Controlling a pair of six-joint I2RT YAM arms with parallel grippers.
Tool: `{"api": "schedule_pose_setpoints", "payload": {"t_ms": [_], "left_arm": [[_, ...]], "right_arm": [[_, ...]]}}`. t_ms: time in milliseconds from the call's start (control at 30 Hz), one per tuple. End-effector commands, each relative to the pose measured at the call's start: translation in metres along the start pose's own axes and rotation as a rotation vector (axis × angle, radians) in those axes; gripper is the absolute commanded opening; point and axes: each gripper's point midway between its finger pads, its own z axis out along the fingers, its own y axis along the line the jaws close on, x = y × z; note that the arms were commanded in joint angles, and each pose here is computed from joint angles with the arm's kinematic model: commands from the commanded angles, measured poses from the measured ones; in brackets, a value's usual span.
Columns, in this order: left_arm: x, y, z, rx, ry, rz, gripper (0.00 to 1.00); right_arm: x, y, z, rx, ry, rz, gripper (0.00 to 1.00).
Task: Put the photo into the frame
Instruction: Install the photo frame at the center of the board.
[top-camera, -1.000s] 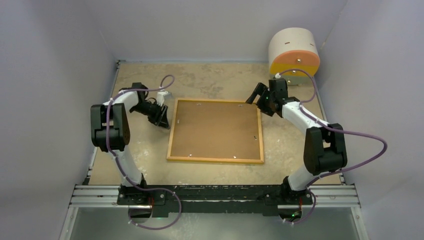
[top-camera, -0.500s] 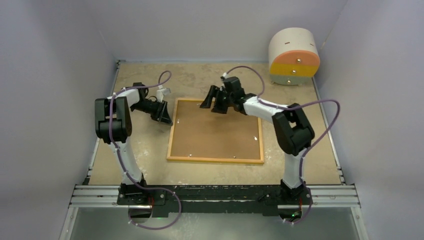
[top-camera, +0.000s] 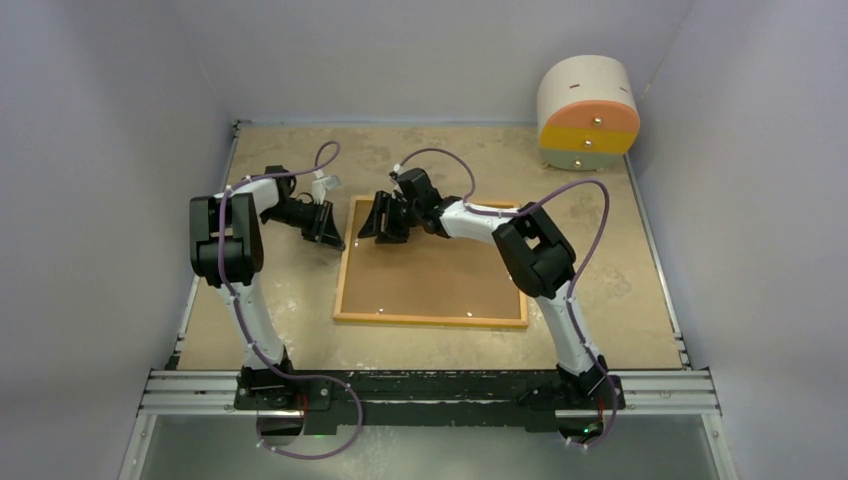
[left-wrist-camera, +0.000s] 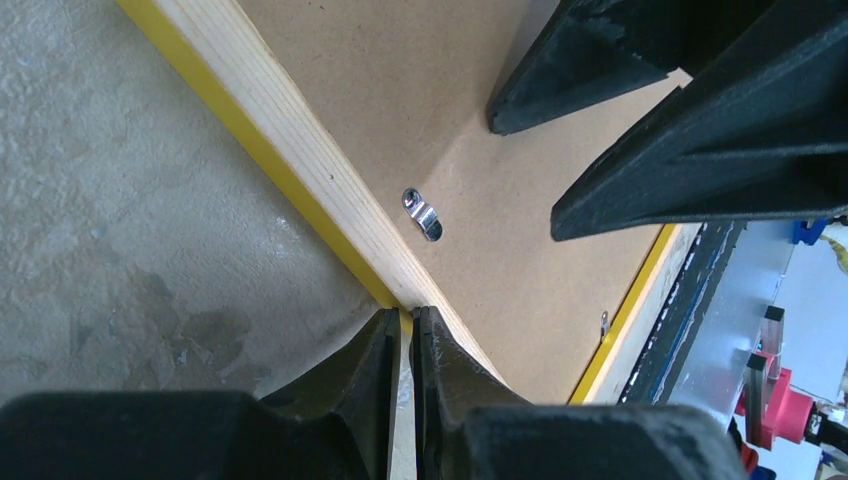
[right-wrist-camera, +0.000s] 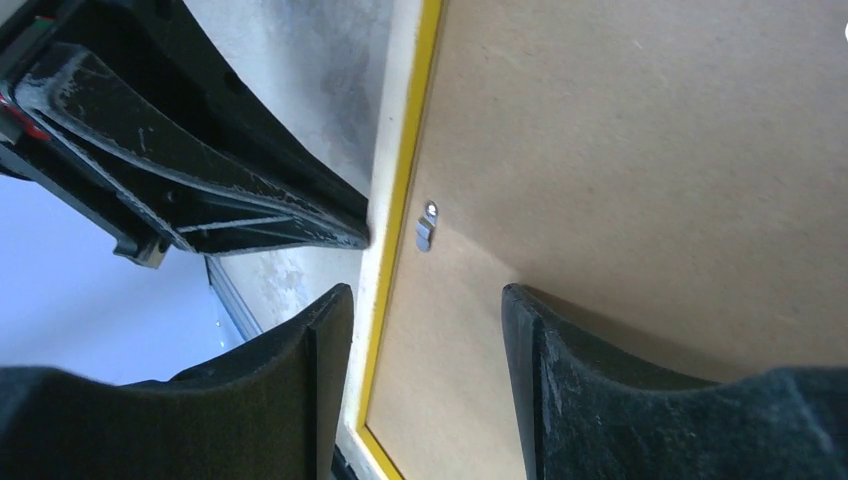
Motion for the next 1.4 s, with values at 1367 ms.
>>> {"api": "schedule_pose_setpoints", "payload": {"t_ms": [1367], "left_arm": [[0.007,0.017,0.003,-0.087,0.016,0.043,0.07]], "right_arm": [[0.027,0.031,0.048,-0.133,0.117,0.064,0.56]]}}
